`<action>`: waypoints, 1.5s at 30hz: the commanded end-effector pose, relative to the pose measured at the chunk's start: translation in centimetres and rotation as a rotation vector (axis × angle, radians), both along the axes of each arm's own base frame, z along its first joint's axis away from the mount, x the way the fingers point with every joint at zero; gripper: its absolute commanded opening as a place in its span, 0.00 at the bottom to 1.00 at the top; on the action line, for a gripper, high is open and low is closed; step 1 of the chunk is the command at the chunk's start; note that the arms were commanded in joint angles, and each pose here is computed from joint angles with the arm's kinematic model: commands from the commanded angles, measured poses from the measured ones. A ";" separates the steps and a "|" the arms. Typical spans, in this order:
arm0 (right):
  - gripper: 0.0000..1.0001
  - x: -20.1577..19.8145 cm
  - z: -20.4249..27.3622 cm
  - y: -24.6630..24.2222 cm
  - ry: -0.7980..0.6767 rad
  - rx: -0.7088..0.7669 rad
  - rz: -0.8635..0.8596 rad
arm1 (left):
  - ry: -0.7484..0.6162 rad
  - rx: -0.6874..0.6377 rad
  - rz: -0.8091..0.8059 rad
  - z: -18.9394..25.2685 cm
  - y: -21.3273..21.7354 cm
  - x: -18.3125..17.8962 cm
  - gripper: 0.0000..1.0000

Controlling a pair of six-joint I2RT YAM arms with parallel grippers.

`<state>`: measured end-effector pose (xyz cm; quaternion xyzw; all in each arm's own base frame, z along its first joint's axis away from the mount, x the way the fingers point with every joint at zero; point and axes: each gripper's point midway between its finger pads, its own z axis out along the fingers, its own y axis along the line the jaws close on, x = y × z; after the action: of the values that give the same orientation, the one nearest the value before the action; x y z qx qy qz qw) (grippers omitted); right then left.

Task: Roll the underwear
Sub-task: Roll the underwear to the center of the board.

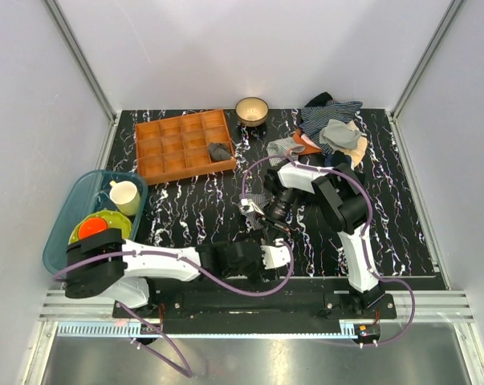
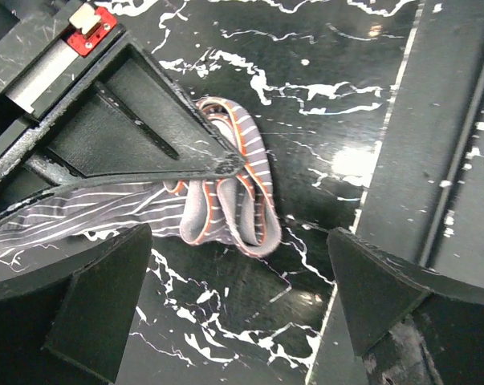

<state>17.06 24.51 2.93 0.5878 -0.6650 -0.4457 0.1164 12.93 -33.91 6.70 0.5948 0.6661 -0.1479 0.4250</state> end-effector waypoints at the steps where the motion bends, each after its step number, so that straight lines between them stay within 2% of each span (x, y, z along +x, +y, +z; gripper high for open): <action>1: 0.20 0.0 0.9 0.2 0.040 0.014 -0.013 | -0.017 -0.075 0.039 1.7 -2.7 2.1 0.99; 8: 0.21 0.2 1.2 0.2 0.037 0.021 -0.021 | 0.042 -0.015 0.054 0.5 -3.4 3.7 0.93; 13: 0.22 0.2 1.1 0.1 0.042 0.011 -0.022 | 0.069 0.021 0.045 -0.9 -3.4 3.8 0.87; 19: 0.22 0.3 1.0 0.1 0.055 0.010 -0.029 | 0.075 0.053 0.048 -2.0 -3.3 3.9 0.84; 22: 0.22 0.3 1.0 0.1 0.059 0.011 -0.031 | 0.093 0.054 0.046 -2.4 -3.5 3.9 0.63; 23: 0.22 0.3 1.1 0.1 0.060 0.012 -0.034 | 0.105 0.061 0.046 -2.7 -3.3 3.9 0.48; 25: 0.23 0.4 1.1 0.1 0.059 0.016 -0.038 | 0.131 0.064 0.041 -2.9 -3.4 3.7 0.27; 26: 0.25 0.5 1.2 0.2 0.057 0.019 -0.040 | 0.139 0.069 0.039 -2.9 -3.4 3.6 0.11; 28: 0.27 0.7 1.4 0.1 0.056 0.024 -0.050 | 0.178 0.060 0.038 -3.0 -3.4 3.3 0.01; 36: 0.55 4.8 5.4 -0.4 -0.112 0.146 -0.181 | 0.526 -0.047 0.009 -2.9 -2.9 2.9 0.00; 41: 0.57 7.7 7.3 -2.5 -0.224 0.173 -0.271 | 0.679 -0.081 0.047 -3.2 -1.7 4.1 0.00; 45: 0.56 9.1 8.4 -4.9 -0.324 0.173 -0.335 | 0.893 -0.121 0.075 -3.6 -1.0 4.4 0.00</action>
<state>24.98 20.41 8.54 0.5320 -0.7254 -0.4338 -0.0516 18.19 -35.28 3.17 0.4743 0.7820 -0.3377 0.2223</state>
